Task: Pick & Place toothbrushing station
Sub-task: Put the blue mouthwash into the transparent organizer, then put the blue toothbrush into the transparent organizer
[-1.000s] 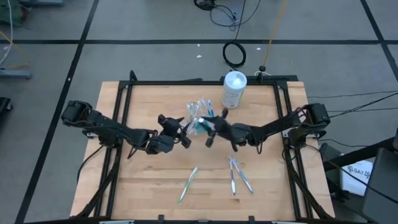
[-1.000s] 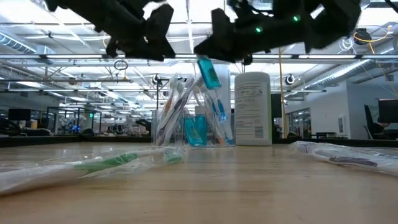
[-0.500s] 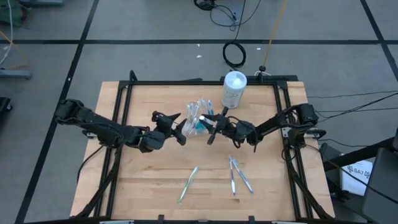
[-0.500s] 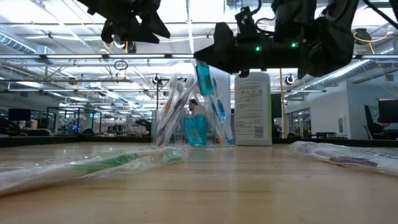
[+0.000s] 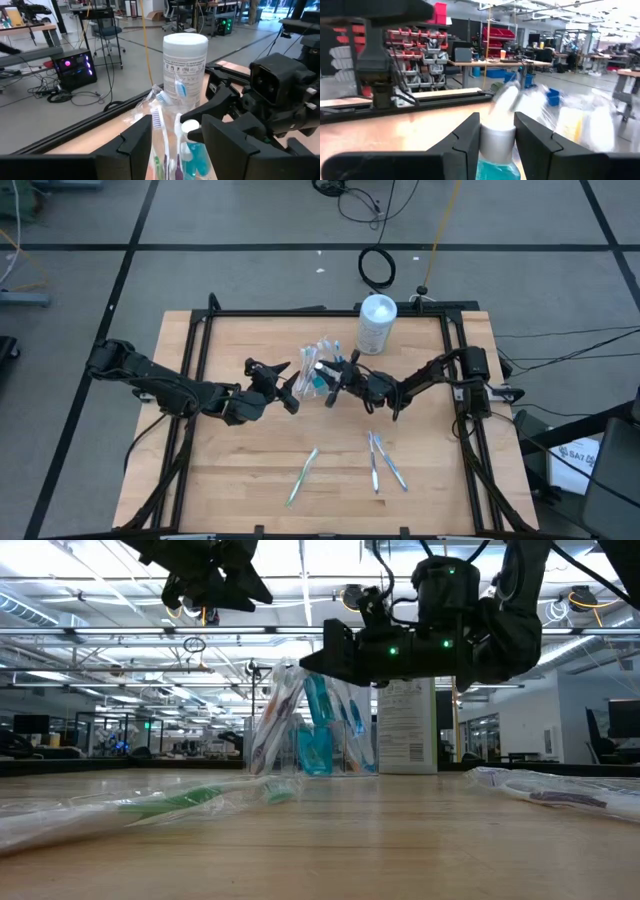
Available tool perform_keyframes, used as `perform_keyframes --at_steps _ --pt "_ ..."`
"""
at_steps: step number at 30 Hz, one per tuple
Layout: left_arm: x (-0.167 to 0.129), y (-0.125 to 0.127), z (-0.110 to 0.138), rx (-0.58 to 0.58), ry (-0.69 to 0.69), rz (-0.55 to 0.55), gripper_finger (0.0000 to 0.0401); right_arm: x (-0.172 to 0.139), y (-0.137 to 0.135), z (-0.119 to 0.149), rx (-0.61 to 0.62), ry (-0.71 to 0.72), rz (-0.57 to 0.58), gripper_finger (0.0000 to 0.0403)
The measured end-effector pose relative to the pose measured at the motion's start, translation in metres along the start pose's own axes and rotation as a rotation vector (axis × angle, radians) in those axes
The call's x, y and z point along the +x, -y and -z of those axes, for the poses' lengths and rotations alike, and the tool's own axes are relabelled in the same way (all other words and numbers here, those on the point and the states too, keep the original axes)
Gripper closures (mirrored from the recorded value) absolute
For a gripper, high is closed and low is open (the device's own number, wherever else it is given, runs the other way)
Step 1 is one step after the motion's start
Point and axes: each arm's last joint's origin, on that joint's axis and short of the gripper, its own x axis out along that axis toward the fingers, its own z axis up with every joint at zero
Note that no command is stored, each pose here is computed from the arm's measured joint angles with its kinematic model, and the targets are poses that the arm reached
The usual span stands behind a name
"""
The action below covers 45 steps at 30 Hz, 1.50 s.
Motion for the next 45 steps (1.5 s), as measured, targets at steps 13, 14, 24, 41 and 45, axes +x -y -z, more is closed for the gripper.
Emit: perform_keyframes --at_steps 13,14,24,41,45 --pt "0.0 0.0 0.001 0.012 -0.007 -0.002 0.0222 0.001 0.001 0.006 0.083 -0.027 0.002 0.0302" --pt "0.0 0.0 0.001 0.011 -0.007 -0.002 0.0222 0.0 0.001 0.008 0.085 -0.04 0.004 0.0302" --pt "0.0 0.0 0.001 0.009 -0.007 -0.001 0.0222 0.001 0.003 0.016 0.014 -0.117 0.027 0.0296" --pt "0.0 0.0 0.001 0.01 -0.007 0.0 0.0221 -0.008 -0.013 0.004 0.006 -0.135 -0.025 0.0212" --pt "0.0 0.0 0.001 0.01 -0.008 0.002 0.0221 -0.011 -0.015 -0.013 -0.004 -0.151 -0.04 0.0216"
